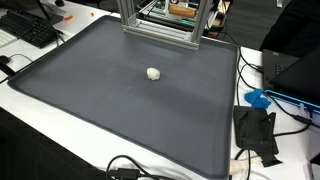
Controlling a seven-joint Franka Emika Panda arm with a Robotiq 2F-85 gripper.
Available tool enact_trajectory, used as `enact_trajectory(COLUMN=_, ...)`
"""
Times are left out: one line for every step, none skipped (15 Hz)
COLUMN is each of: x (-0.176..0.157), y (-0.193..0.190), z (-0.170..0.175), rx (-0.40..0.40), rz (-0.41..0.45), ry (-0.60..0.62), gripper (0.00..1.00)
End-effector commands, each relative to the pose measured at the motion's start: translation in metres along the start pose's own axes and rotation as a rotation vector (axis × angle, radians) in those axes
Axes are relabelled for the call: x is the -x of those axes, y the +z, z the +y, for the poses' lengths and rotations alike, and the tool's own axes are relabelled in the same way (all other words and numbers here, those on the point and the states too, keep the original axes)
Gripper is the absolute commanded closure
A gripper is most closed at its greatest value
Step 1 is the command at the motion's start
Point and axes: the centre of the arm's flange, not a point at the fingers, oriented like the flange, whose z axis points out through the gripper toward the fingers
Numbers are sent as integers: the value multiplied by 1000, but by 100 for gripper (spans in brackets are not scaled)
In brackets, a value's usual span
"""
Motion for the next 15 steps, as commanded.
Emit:
enact_trajectory(x=26, y=-7, z=-59, rx=-91, rz=93, ry=-10, gripper=0)
enact_trajectory(x=31, y=-8, z=-74, rx=-100, rz=127, ry=-19, gripper=0)
enact_trajectory(x=36, y=-8, z=-86, rx=-110, rz=147, ry=-26, gripper=0)
enact_trajectory(x=43, y=-8, z=-97, rx=-116, rz=166, ry=-40, gripper=0)
enact_trajectory(x=50, y=-8, z=-106, rx=-124, rz=178, ry=-51, gripper=0)
enact_trajectory(x=57, y=-7, z=-116, rx=-125, rz=189, ry=-64, gripper=0)
enact_trajectory(x=64, y=-5, z=-125, rx=-127, rz=199, ry=-74, gripper=0)
enact_trajectory(x=70, y=-3, z=-134, rx=-135, rz=208, ry=-87, gripper=0)
enact_trajectory(x=76, y=-2, z=-143, rx=-145, rz=214, ry=-93, gripper=0)
enact_trajectory(x=81, y=0, z=-152, rx=-150, rz=226, ry=-94, gripper=0)
enact_trajectory(x=85, y=2, z=-159, rx=-151, rz=237, ry=-93, gripper=0)
enact_trajectory(x=89, y=3, z=-166, rx=-150, rz=245, ry=-93, gripper=0)
enact_trajectory(x=93, y=5, z=-172, rx=-153, rz=253, ry=-98, gripper=0)
enact_trajectory(x=97, y=6, z=-178, rx=-156, rz=257, ry=-103, gripper=0)
enact_trajectory(x=101, y=7, z=-183, rx=-156, rz=268, ry=-112, gripper=0)
